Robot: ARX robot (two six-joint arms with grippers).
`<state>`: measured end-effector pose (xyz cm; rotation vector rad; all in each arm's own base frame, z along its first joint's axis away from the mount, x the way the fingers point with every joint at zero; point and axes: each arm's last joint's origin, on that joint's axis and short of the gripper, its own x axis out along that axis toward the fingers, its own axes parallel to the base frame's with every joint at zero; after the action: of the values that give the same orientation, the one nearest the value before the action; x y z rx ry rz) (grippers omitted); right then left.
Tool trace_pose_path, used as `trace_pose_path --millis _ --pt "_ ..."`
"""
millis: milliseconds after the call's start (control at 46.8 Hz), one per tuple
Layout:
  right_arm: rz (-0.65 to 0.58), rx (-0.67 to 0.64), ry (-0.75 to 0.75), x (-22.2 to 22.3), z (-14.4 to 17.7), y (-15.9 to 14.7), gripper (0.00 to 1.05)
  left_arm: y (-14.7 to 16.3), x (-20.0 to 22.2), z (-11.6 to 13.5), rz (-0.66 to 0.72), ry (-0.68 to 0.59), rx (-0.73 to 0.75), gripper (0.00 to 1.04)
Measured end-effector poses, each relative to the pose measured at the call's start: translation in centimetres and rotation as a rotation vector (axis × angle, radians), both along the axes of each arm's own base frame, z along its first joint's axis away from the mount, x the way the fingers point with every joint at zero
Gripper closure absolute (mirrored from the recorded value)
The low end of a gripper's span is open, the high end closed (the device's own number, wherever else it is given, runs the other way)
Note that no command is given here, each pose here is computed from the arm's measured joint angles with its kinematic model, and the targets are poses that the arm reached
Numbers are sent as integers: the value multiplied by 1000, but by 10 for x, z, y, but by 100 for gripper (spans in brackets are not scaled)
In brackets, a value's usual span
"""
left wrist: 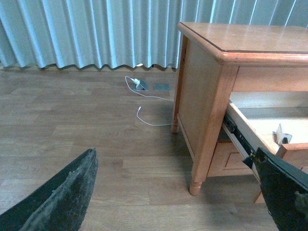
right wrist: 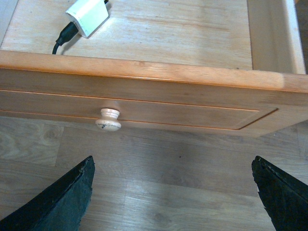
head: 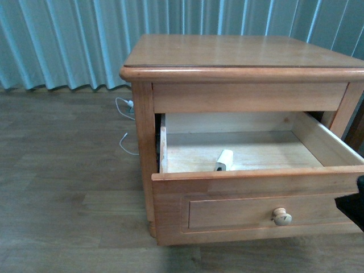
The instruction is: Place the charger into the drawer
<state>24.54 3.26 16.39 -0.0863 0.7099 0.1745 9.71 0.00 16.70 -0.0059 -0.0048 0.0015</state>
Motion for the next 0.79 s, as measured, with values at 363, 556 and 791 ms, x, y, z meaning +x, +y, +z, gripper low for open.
trace_pose_path --millis 363,556,791 --pt "8 -1 51 52 -20 18 8 0 0 0 0 0 0 6" --pt "-25 -30 33 71 -25 20 8 0 0 0 0 0 0 6" --pt "-79 -68 -26 97 -28 20 8 0 0 0 0 0 0 6"
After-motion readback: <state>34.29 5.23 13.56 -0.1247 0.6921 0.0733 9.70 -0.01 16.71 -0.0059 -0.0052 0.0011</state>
